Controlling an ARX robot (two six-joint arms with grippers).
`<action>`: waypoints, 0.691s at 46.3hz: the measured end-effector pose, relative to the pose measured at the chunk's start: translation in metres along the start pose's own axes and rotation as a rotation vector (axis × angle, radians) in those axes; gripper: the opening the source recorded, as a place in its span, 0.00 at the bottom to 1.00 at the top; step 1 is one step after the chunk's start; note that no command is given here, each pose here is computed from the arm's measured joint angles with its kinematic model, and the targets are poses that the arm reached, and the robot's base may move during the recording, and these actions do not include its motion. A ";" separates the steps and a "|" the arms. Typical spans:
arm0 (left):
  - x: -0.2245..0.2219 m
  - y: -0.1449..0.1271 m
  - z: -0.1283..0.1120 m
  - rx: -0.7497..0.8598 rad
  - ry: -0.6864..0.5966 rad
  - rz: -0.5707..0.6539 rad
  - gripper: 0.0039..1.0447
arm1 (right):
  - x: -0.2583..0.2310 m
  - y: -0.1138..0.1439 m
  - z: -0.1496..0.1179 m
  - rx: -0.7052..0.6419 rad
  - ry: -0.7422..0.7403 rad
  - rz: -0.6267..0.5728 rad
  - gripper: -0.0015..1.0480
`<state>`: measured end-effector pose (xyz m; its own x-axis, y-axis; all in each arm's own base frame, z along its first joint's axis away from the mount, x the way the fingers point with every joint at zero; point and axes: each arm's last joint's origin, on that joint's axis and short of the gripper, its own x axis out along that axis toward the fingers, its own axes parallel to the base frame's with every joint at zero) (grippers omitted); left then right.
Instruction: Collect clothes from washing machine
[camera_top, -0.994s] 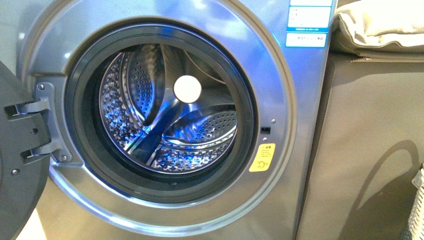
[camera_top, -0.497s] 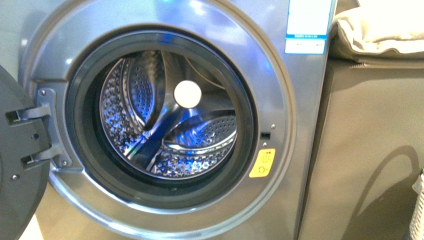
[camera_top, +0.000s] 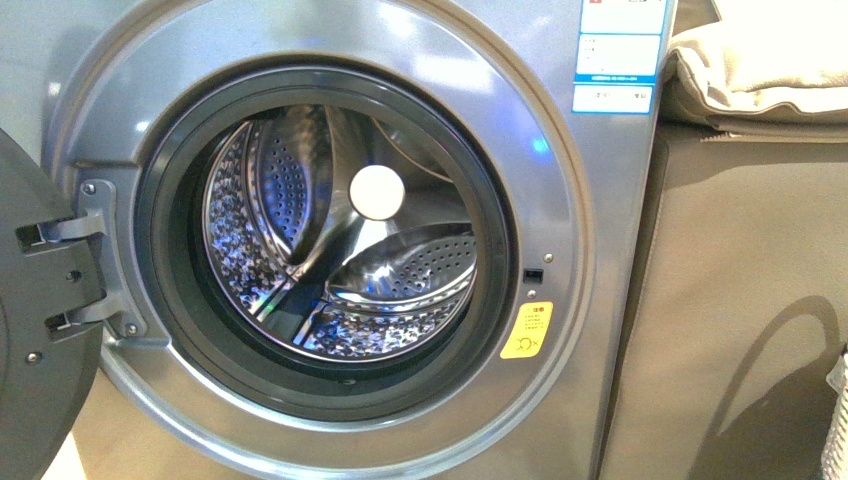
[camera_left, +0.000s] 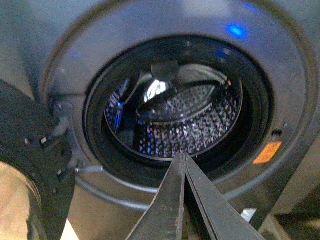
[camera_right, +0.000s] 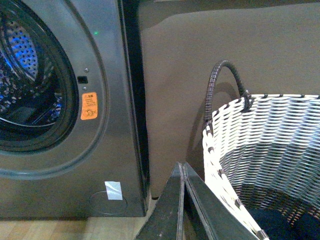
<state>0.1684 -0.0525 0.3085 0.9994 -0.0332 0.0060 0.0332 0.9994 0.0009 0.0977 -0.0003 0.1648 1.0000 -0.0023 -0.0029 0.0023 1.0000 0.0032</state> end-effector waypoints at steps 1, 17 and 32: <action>-0.002 0.003 -0.009 0.002 0.007 -0.005 0.03 | 0.000 0.000 0.000 0.000 0.000 -0.001 0.02; -0.028 0.030 -0.071 -0.002 0.003 0.017 0.03 | 0.000 0.000 0.000 0.000 -0.002 0.000 0.02; -0.042 0.045 -0.104 -0.002 0.012 0.000 0.03 | 0.000 0.000 0.000 0.000 -0.002 0.000 0.02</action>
<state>0.1290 -0.0065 0.2046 0.9994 -0.0336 -0.0063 0.0336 0.9994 -0.0008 0.0976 -0.0004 0.1650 1.0000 -0.0027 -0.0006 0.0027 1.0000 0.0029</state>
